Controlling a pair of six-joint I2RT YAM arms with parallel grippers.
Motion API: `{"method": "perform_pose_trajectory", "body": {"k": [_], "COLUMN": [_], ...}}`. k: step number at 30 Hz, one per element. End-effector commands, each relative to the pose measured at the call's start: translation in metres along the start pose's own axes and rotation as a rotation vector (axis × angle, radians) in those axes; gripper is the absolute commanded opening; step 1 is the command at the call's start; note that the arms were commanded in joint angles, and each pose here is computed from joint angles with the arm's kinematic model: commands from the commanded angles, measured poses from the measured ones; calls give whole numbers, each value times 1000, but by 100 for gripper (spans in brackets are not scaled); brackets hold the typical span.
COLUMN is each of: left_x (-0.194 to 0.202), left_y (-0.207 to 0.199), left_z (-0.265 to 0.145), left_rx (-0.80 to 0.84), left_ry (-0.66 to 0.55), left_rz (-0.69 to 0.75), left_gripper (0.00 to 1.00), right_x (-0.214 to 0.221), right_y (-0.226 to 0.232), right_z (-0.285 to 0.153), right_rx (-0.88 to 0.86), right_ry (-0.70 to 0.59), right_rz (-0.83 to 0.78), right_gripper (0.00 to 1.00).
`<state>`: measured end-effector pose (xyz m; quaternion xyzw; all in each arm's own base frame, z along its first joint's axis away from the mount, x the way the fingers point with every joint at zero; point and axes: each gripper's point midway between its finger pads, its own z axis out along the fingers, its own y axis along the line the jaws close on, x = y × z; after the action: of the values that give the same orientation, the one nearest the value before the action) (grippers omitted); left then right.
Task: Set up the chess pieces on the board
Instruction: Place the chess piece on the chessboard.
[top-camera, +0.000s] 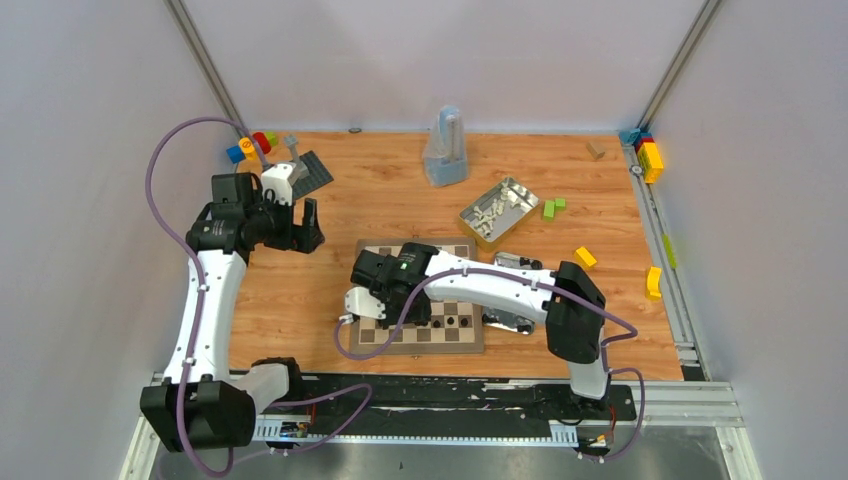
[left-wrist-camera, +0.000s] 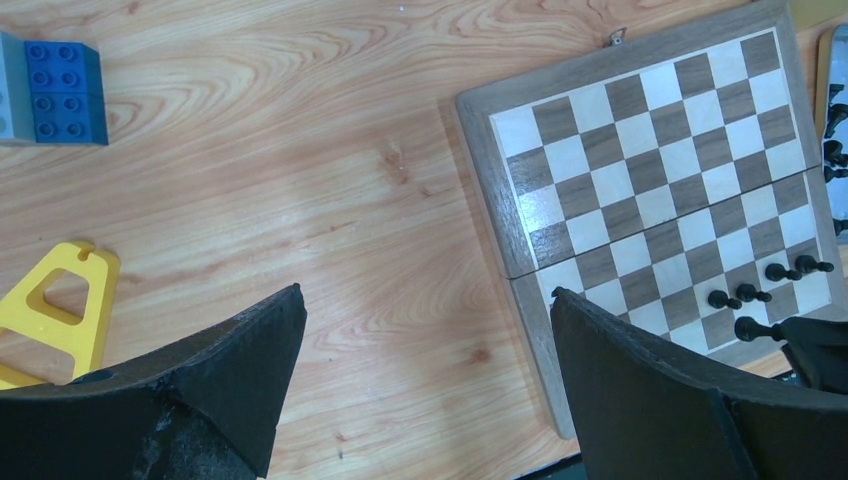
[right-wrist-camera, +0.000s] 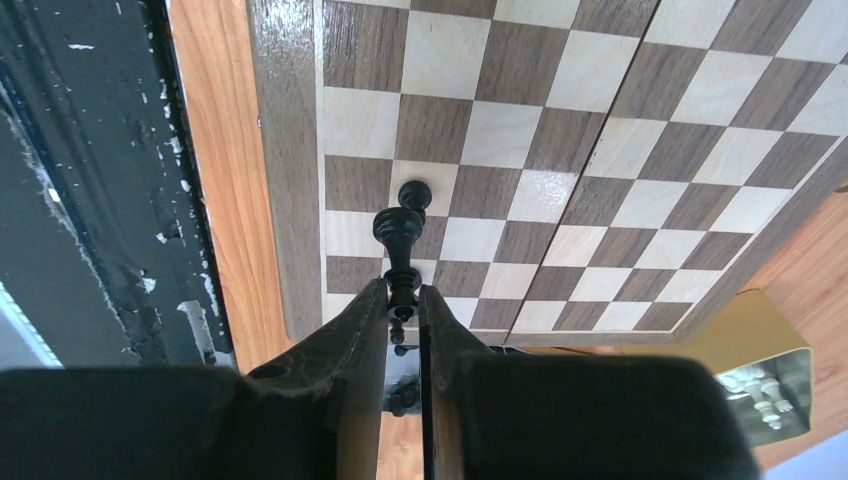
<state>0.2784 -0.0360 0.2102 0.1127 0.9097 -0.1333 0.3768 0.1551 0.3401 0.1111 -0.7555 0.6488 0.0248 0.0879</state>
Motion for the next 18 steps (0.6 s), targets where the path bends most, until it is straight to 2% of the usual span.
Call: {"method": "perform_pose_trajectory", "body": {"k": [1,18], "left_x": [-16,-14], "left_y": [1,-1], "left_z": [-7,-7], "left_rx": [3,19], "left_ry": [-54,-58], "left_rz": [-4,-11], "left_gripper": [100,100], "right_x": [-7,-5], "right_y": [-9,14], "right_z": [-4,11], "right_rx": [59,0], "right_ry": [28,67], "right_rz": [-45,-88], "right_gripper": [5,4]}}
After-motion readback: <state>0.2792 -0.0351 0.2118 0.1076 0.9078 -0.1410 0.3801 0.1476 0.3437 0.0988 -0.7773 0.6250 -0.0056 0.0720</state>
